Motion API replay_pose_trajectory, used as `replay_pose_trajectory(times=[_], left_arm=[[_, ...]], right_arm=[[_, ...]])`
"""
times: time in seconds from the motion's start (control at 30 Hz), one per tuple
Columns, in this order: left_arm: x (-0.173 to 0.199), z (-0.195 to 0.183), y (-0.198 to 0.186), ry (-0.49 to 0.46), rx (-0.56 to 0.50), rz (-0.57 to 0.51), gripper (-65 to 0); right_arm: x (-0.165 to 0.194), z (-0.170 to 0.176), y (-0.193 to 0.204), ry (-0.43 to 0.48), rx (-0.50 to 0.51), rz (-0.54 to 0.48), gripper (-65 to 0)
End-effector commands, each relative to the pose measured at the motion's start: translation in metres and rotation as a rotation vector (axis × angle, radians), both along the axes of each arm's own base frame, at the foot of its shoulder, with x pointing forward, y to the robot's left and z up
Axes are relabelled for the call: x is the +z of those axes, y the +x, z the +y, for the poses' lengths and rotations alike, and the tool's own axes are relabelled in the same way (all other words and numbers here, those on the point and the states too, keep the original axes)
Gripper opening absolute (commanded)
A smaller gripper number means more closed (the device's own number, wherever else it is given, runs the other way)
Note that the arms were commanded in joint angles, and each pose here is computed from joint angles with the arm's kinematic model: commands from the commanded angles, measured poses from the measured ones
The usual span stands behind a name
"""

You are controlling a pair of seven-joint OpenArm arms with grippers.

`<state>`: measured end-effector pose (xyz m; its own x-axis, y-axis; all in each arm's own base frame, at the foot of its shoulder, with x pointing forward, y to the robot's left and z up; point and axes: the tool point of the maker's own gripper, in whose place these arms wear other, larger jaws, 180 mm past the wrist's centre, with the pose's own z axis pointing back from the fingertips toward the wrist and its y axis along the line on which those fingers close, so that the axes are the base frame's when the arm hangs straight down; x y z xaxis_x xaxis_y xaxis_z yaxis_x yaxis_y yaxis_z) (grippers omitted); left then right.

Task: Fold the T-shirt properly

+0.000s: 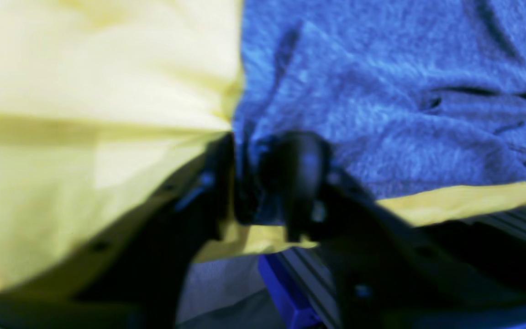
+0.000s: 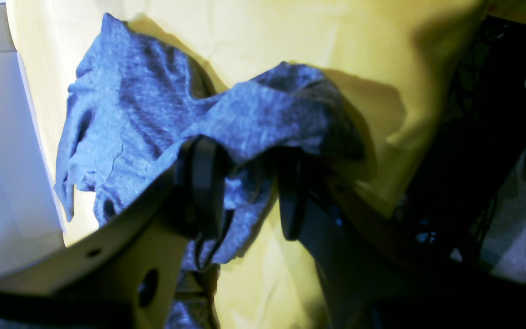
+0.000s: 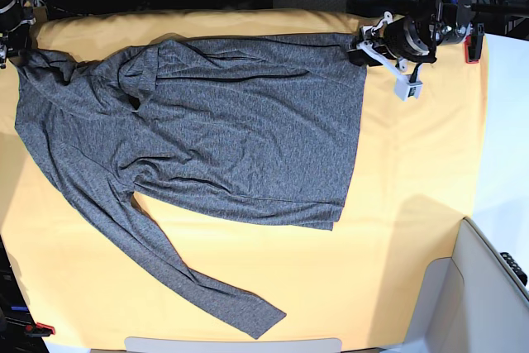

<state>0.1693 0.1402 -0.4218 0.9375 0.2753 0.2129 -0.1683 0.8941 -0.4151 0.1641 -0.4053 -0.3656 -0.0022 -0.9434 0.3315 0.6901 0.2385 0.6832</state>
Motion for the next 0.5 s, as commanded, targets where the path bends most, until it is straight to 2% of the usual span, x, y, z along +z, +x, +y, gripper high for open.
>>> replay_pose_trajectory(times=[0.0, 0.07, 0.23, 0.47], left_arm=[[-0.011, -0.004, -0.016, -0.023, -0.01, 0.085, -55.0], [-0.013, -0.002, -0.011, -0.021, -0.002, 0.084, -55.5], [-0.014, 0.002, -0.01, -0.014, 0.001, 0.084, -55.8], [-0.014, 0.003, -0.009, -0.009, 0.0, 0.082, -55.9]], right_arm=[[0.014, -0.007, 0.006, -0.037, 0.009, -0.031, -47.2], [0.014, -0.005, 0.01, -0.037, 0.026, -0.026, -48.0], [0.018, -0.005, 0.021, -0.057, 0.07, -0.019, -60.0], [0.021, -0.009, 0.029, -0.088, 0.082, 0.007, -60.7]])
